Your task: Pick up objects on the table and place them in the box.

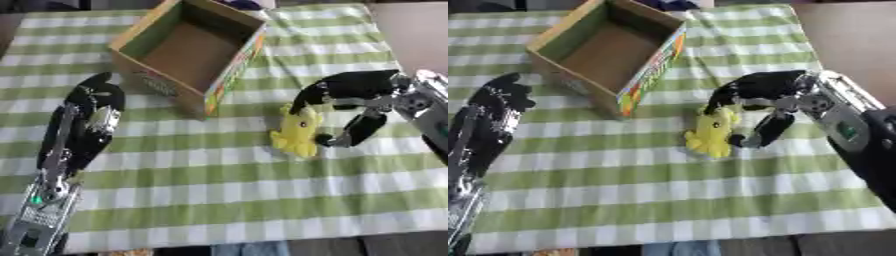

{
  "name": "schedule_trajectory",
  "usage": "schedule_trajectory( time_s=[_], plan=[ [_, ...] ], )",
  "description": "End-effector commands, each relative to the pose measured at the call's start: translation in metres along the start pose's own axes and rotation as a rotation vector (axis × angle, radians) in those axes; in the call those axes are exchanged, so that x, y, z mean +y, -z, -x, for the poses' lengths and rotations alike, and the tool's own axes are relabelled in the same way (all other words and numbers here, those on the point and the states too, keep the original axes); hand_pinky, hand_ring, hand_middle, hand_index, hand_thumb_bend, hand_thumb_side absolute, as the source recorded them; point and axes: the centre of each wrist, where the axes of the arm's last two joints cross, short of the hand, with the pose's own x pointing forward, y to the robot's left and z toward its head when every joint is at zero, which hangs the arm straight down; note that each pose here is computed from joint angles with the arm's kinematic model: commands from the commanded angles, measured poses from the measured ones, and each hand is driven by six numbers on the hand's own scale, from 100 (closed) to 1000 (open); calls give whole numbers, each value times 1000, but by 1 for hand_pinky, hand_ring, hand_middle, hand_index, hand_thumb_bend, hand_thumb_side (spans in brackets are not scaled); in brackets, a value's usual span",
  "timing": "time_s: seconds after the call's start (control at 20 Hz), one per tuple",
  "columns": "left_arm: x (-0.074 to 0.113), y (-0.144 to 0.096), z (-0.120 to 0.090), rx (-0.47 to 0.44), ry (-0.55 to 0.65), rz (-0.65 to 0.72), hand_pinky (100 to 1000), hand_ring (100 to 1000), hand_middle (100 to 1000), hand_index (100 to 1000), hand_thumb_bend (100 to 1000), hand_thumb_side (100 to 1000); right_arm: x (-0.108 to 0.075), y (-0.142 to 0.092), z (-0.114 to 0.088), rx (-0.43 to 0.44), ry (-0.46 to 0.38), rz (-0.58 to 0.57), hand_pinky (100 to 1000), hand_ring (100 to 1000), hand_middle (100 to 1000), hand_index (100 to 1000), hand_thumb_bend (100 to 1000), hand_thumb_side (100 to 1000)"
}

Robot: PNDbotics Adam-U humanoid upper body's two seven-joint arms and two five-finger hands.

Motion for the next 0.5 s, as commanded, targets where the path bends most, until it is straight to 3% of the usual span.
schedule_trajectory(
  time_s=[0.05, 0.5],
  plan=[
    [1, 4, -6, -26, -3, 1, 828, 644, 676, 869, 334, 678, -5, -6, 6, 17, -32, 21, 849, 772, 789, 802, 205, 218],
    [0, 4, -6, -27, -7, 1, 829, 644, 676, 869, 324, 683, -4, -2, 9, 32, -79, 126, 840, 745, 754, 651, 139, 100]
  ],
)
